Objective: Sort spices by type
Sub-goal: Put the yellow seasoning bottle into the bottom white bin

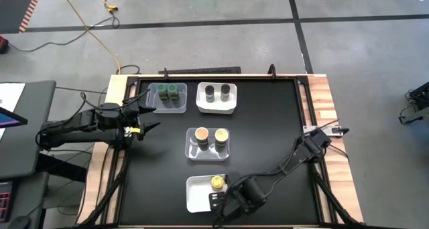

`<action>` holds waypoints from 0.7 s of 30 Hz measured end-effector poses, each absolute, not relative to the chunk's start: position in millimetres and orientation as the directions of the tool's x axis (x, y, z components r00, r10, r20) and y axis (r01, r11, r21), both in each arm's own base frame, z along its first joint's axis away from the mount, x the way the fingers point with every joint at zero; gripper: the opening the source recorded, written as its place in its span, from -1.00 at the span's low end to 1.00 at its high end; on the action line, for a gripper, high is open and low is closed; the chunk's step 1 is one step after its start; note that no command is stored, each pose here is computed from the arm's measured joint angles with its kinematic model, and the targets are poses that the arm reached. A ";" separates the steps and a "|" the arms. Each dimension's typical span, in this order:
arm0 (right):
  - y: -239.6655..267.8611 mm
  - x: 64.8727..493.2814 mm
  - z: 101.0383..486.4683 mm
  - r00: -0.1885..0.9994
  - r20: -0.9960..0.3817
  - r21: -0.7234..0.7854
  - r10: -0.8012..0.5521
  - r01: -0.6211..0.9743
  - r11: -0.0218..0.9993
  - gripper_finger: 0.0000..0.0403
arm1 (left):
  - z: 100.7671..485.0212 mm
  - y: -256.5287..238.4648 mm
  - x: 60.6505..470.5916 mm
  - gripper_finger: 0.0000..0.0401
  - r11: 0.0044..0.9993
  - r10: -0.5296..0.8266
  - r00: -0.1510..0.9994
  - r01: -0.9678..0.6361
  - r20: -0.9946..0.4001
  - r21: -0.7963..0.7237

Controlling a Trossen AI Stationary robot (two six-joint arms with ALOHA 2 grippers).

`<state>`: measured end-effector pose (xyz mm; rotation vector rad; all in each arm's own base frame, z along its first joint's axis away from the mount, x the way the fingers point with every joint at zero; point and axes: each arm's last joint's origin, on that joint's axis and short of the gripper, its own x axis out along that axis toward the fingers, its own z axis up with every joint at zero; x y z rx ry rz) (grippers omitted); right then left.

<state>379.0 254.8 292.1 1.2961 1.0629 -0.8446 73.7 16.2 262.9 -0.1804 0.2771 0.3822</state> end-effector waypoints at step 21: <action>251.1 415.4 237.1 0.270 -0.960 0.278 0.079 0.955 0.108 0.24 | 263.0 16.2 73.8 0.67 0.913 0.342 0.891 -0.390 -0.298 -0.118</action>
